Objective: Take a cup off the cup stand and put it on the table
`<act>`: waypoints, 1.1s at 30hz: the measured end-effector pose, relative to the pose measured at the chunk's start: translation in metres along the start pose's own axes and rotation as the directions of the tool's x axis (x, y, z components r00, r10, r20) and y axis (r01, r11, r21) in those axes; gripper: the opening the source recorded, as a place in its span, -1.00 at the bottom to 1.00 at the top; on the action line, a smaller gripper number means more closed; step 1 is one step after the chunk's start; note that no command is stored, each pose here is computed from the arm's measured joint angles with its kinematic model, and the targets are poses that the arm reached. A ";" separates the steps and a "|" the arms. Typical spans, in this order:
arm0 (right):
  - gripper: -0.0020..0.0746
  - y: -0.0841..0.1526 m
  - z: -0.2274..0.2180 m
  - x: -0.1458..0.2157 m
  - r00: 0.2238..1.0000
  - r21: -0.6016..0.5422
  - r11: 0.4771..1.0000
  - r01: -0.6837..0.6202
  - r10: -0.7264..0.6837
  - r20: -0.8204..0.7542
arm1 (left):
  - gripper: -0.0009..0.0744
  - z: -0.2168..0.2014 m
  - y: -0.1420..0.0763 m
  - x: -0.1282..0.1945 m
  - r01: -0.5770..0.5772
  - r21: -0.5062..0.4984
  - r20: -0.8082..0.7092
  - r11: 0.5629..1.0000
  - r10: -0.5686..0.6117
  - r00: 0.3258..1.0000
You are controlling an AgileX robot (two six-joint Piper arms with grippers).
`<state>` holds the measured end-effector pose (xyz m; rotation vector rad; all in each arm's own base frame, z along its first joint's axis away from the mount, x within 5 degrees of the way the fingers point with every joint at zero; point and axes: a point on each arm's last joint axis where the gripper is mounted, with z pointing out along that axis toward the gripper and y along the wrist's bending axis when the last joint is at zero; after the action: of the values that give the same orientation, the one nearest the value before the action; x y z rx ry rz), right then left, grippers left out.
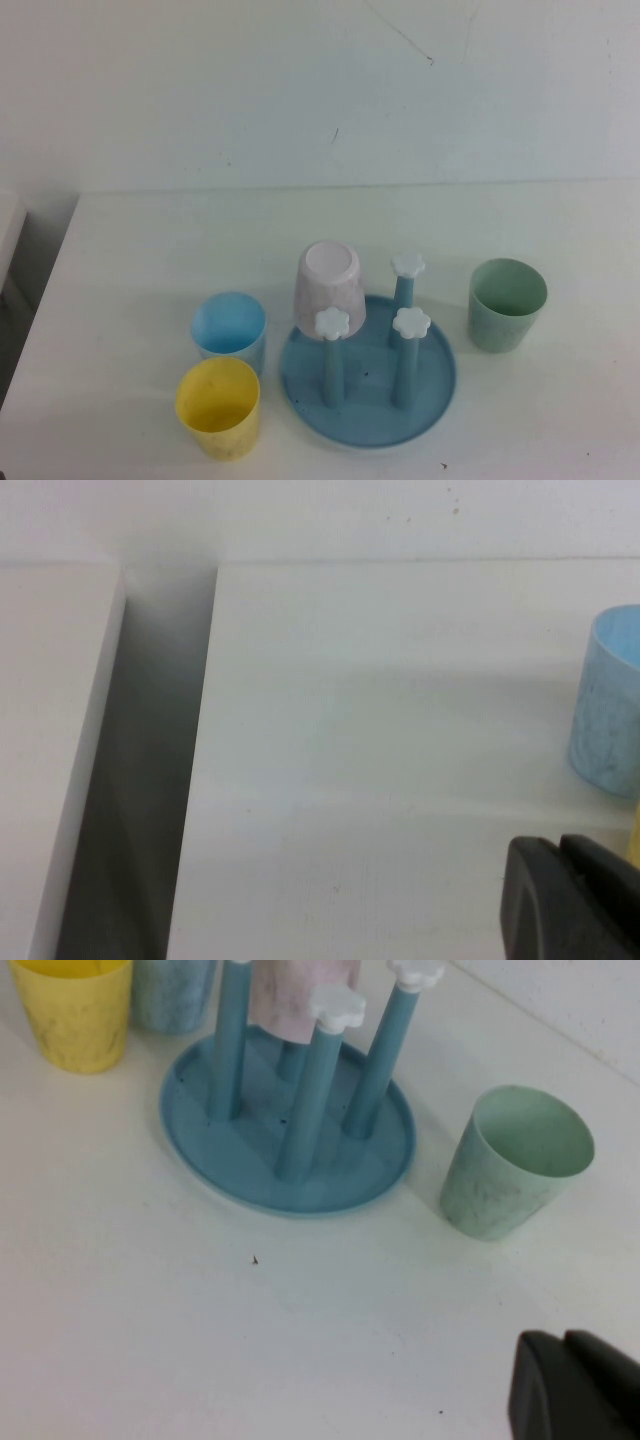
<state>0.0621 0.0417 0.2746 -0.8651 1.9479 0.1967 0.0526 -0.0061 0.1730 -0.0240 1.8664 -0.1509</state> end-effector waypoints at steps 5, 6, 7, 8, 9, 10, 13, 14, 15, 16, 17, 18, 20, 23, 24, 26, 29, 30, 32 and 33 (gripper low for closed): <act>-0.95 0.000 0.000 0.002 1.000 0.011 1.000 0.005 -0.005 0.009 | -0.98 0.000 0.000 0.000 0.000 0.000 0.000 1.000 0.000 1.000; -0.95 0.000 0.000 0.003 1.000 0.019 1.000 0.009 -0.009 0.017 | -0.98 0.000 0.000 0.000 0.000 0.000 0.000 1.000 0.000 1.000; -0.95 -0.001 0.000 0.005 1.000 0.036 0.999 0.016 -0.017 0.022 | -0.98 0.000 0.000 0.000 0.000 0.000 0.000 1.000 0.000 1.000; -0.95 -0.001 0.001 0.008 1.000 0.056 0.998 0.016 -0.017 0.025 | -0.98 0.000 0.000 0.000 0.000 0.000 0.000 1.000 0.000 1.000; -0.95 -0.002 0.001 0.012 1.000 0.080 0.997 0.007 -0.009 0.025 | -0.98 0.000 0.000 0.000 0.000 0.000 0.000 1.000 0.000 1.000; -0.95 -0.003 0.001 0.015 1.000 0.107 0.994 -0.001 -0.001 0.023 | -0.98 0.000 0.000 0.000 0.000 0.000 0.000 1.000 0.000 1.000; -0.95 -0.006 0.001 0.033 0.998 0.222 0.974 -0.054 0.048 0.029 | -0.98 0.000 0.000 0.000 0.000 0.000 0.000 1.000 0.000 1.000; -0.95 -0.007 0.001 0.039 0.997 0.265 0.962 -0.070 0.063 0.033 | -0.98 0.000 0.000 0.000 0.000 0.000 0.000 1.000 0.000 1.000; -0.95 -0.007 0.001 0.046 0.996 0.306 0.948 -0.087 0.078 0.042 | -0.98 0.000 0.000 0.000 0.000 0.000 0.000 1.000 0.000 1.000; -0.95 -0.007 0.001 0.051 0.995 0.344 0.933 -0.102 0.089 0.052 | -0.98 0.000 0.000 0.000 0.000 0.000 0.000 1.000 0.000 1.000; -0.95 -0.007 0.002 0.057 0.993 0.381 0.917 -0.117 0.102 0.061 | -0.98 0.000 0.000 0.000 0.000 0.000 0.000 1.000 0.000 1.000; -0.95 -0.007 0.003 0.063 0.991 0.413 0.901 -0.132 0.116 0.066 | -0.98 0.000 0.000 0.000 0.000 0.000 0.000 1.000 0.000 1.000; -0.95 -0.006 0.005 0.074 0.988 0.466 0.871 -0.158 0.138 0.075 | -0.98 0.000 0.000 0.000 0.000 0.000 0.000 1.000 0.000 1.000; -0.95 -0.004 0.010 0.089 0.982 0.522 0.832 -0.186 0.173 0.073 | -0.98 0.000 0.000 0.000 0.000 0.000 0.000 1.000 0.000 1.000; -0.95 -0.003 0.012 0.094 0.982 0.541 0.820 -0.186 0.178 0.067 | -0.98 0.000 0.000 0.000 0.000 0.000 0.000 1.000 0.000 1.000; -0.95 -0.003 0.017 0.102 0.978 0.549 0.812 -0.200 0.199 0.061 | -0.98 0.000 0.000 0.000 0.000 0.000 0.000 1.000 0.000 1.000; -0.95 -0.001 0.025 0.113 0.965 0.545 0.800 -0.251 0.254 0.072 | -0.98 0.000 0.000 0.000 0.000 0.000 0.000 1.000 0.000 1.000; -0.95 -0.001 0.027 0.114 0.959 0.545 0.793 -0.273 0.271 0.087 | -0.98 0.000 0.000 0.000 0.000 0.000 0.000 1.000 0.000 1.000; -0.95 -0.002 0.027 0.114 0.952 0.546 0.783 -0.299 0.283 0.116 | -0.98 0.000 0.000 0.000 0.000 0.000 0.000 1.000 0.000 1.000; -0.95 -0.002 0.027 0.113 0.949 0.546 0.779 -0.308 0.287 0.126 | -0.98 0.000 0.000 0.000 0.000 0.000 0.000 1.000 0.000 1.000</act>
<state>0.0498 -0.0024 0.1675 -0.1566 1.9433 -0.1778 0.0524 -0.0061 0.1729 -0.0238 1.8666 -0.1510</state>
